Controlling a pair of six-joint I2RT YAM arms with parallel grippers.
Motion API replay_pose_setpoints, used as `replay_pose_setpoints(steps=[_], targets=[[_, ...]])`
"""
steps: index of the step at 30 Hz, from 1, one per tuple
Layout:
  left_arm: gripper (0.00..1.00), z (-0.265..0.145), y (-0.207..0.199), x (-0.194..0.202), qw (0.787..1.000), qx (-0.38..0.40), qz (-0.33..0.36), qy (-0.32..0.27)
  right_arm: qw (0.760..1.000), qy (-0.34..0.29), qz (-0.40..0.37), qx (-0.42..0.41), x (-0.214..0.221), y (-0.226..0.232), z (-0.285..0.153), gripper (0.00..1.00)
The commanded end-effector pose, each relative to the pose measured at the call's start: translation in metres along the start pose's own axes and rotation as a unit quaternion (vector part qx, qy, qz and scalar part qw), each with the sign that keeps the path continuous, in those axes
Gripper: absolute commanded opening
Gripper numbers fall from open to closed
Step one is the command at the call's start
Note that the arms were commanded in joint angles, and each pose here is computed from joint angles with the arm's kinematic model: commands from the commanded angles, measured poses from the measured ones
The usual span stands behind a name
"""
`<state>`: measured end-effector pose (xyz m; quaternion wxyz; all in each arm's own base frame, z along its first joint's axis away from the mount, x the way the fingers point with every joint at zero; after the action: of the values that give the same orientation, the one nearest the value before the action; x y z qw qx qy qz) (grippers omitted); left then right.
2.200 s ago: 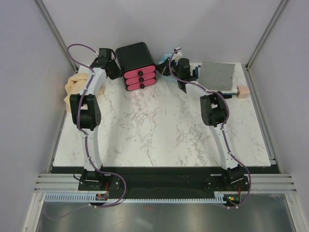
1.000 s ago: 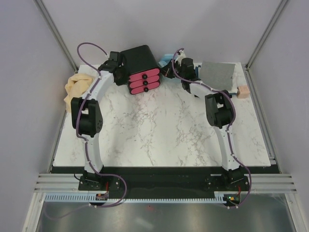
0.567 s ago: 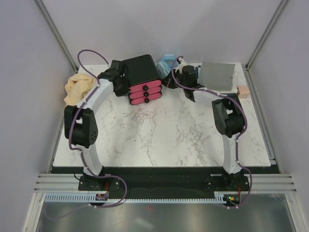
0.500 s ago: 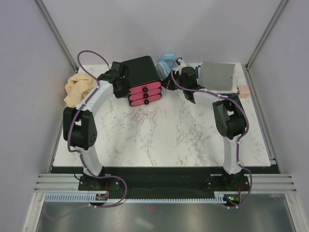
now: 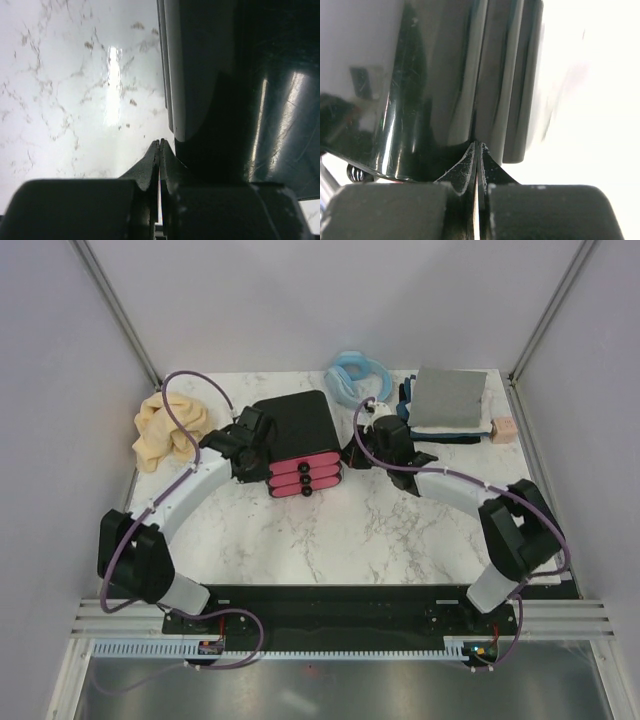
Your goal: Fold and stack the t-shirts
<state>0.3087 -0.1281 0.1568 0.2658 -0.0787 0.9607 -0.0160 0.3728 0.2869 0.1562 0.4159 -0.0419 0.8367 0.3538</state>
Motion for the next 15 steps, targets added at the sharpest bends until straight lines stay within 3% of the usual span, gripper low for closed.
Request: replay_pose_setpoints(steps=[1, 8, 10, 12, 15], targets=[[0.02, -0.059, -0.113, 0.025, 0.960, 0.278, 0.013, -0.012, 0.943, 0.135, -0.029, -0.302, 0.067, 0.170, -0.093, 0.00], [0.02, -0.095, -0.093, 0.053, 0.958, 0.285, 0.006, -0.013, 0.953, 0.124, -0.038, -0.272, 0.059, 0.168, -0.155, 0.00], [0.02, -0.106, -0.082, 0.050, 0.962, 0.270, 0.002, -0.028, 0.961, 0.127, -0.051, -0.240, 0.059, 0.158, -0.162, 0.11], [0.10, -0.111, -0.066, 0.043, 0.971, 0.232, 0.004, -0.052, 0.971, 0.106, -0.065, -0.205, 0.049, 0.150, -0.172, 0.26], [0.31, -0.129, -0.053, 0.022, 0.974, 0.202, 0.002, -0.103, 0.978, 0.074, -0.101, -0.170, 0.035, 0.141, -0.178, 0.39]])
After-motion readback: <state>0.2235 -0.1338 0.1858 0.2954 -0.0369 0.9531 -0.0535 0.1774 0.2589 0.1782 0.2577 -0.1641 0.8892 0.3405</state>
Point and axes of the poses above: each gripper's point midway between its finger pads, its own z axis out along the fingers, its own y axis along the line the jaws close on, x = y × z, the point moved 3 cm from there along -z, back along the fingers
